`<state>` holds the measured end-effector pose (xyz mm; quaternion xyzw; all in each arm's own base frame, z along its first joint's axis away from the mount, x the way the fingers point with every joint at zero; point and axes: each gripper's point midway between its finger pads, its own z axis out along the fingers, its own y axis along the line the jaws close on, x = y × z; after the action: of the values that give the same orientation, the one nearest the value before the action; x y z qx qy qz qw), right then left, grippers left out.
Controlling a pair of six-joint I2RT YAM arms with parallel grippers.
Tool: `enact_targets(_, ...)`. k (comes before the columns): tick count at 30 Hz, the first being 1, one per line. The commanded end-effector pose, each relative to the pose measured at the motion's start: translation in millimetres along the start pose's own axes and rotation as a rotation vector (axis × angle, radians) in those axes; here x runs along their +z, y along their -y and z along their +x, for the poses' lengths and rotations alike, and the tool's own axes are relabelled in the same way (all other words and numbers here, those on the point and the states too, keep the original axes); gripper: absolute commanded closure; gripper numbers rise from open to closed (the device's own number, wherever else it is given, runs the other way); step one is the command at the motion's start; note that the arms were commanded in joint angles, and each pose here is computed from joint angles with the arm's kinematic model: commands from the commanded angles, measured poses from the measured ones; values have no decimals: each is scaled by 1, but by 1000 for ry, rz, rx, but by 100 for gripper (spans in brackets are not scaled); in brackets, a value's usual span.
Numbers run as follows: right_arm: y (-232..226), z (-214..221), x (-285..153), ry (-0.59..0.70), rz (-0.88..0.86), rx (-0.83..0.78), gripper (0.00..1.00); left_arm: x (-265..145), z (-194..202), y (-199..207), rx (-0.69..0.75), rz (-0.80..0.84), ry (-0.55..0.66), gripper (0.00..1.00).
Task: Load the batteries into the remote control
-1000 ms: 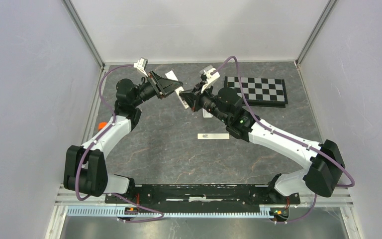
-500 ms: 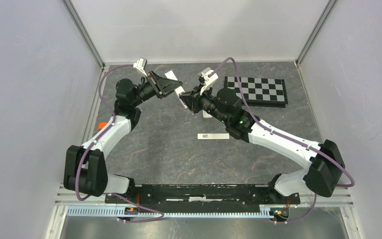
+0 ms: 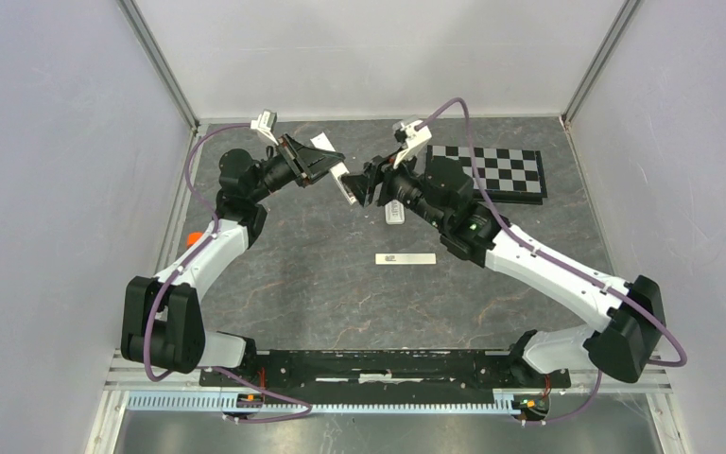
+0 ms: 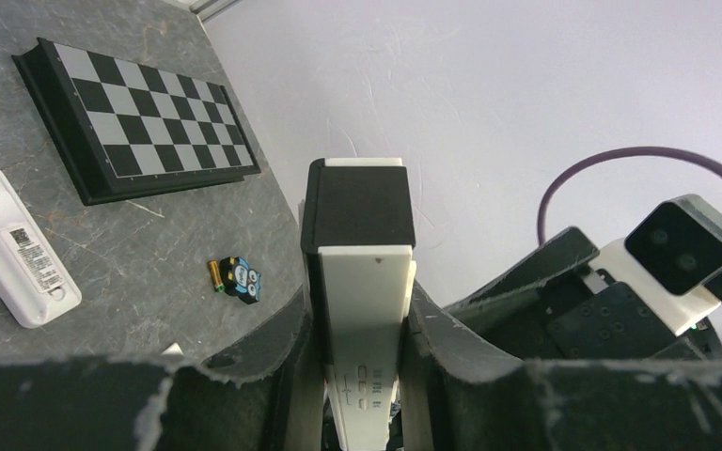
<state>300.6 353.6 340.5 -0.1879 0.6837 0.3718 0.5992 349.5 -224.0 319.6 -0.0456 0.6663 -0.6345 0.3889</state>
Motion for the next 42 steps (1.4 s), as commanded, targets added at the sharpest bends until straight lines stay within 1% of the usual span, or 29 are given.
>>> enact_targets(1, 21, -52, -17, 101, 157, 134, 29, 1, -16, 26, 97, 64, 42, 93)
enact_targets(2, 34, -49, -22, 96, 241, 193, 22, 2, -17, 28, 92, 75, 45, 93)
enact_targets(3, 44, -47, -24, 95, 289, 243, 16, 2, -18, 30, 88, 84, 50, 93)
enact_targets(4, 51, -39, -25, 68, 318, 273, 11, 2, -20, 30, 76, 86, 58, 93)
enact_targets(6, 51, -37, -20, 40, 318, 343, 4, 3, -23, 33, 76, 98, 73, 93)
enact_targets(7, 50, -36, -18, 24, 314, 372, 2, 3, -24, 35, 81, 103, 80, 93)
enact_targets(9, 46, -37, -10, -9, 282, 453, 2, 3, -28, 36, 88, 106, 98, 93)
enact_targets(12, 41, -31, -2, -53, 206, 660, 2, 4, -33, 38, 98, 109, 128, 93)
enact_targets(14, 30, -25, 3, -74, 121, 776, 2, 4, -37, 39, 96, 106, 145, 94)
enact_targets(16, 24, -16, 8, -114, 96, 830, 2, 5, -41, 37, 82, 88, 164, 95)
enact_targets(19, 23, -4, 13, -147, 88, 868, 2, 3, -47, 37, 81, 68, 202, 96)
enact_targets(23, 15, -4, 18, -139, 36, 902, 2, 4, -52, 35, 74, 55, 224, 96)
enact_targets(27, 18, 6, 24, -179, 89, 861, 2, 5, -54, 37, 96, 58, 228, 96)
enact_targets(29, 18, 6, 26, -175, 83, 870, 2, 7, -55, 37, 119, 54, 216, 96)
enact_targets(30, 17, 0, 27, -150, 67, 871, 2, 7, -55, 38, 123, 56, 211, 96)
enact_targets(36, 16, -10, 35, -103, 38, 906, 2, 8, -52, 36, 118, 62, 201, 96)
enact_targets(42, 13, -20, 41, -87, 5, 911, 2, 8, -51, 34, 119, 58, 200, 96)
